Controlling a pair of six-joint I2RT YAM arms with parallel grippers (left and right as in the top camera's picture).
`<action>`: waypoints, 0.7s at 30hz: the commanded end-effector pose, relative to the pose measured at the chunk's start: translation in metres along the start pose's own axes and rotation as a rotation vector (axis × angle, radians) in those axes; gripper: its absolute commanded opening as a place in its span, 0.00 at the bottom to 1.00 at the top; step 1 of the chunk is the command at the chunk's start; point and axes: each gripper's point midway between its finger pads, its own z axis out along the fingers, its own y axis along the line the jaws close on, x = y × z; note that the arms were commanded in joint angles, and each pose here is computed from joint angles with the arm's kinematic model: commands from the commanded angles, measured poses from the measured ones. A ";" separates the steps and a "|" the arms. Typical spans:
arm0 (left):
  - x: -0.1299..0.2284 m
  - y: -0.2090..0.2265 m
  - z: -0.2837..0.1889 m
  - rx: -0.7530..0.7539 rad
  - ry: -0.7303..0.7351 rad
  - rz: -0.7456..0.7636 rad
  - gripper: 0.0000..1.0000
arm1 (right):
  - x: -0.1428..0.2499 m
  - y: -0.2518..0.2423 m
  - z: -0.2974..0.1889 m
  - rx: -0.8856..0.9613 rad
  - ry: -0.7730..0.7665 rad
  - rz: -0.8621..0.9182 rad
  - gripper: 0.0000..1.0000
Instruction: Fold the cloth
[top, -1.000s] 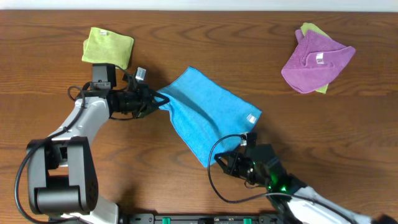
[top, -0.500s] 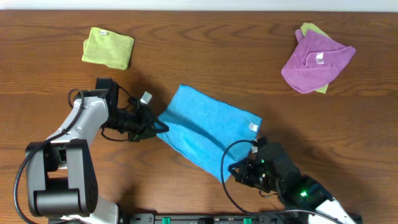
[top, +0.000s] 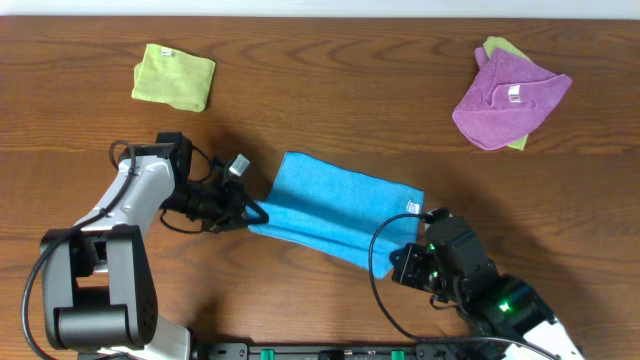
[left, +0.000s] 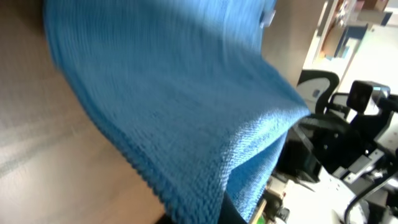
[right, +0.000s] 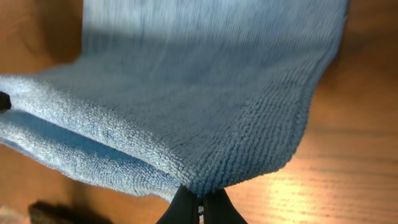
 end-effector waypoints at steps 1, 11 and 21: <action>-0.021 -0.001 -0.005 -0.015 -0.078 -0.024 0.06 | -0.026 -0.013 -0.005 0.084 -0.127 0.005 0.01; -0.076 -0.016 0.017 -0.083 -0.229 0.067 0.06 | -0.045 -0.015 0.022 0.125 -0.145 0.025 0.01; -0.101 -0.010 0.025 -0.167 -0.308 0.107 0.06 | -0.062 -0.041 0.025 0.243 -0.210 0.055 0.01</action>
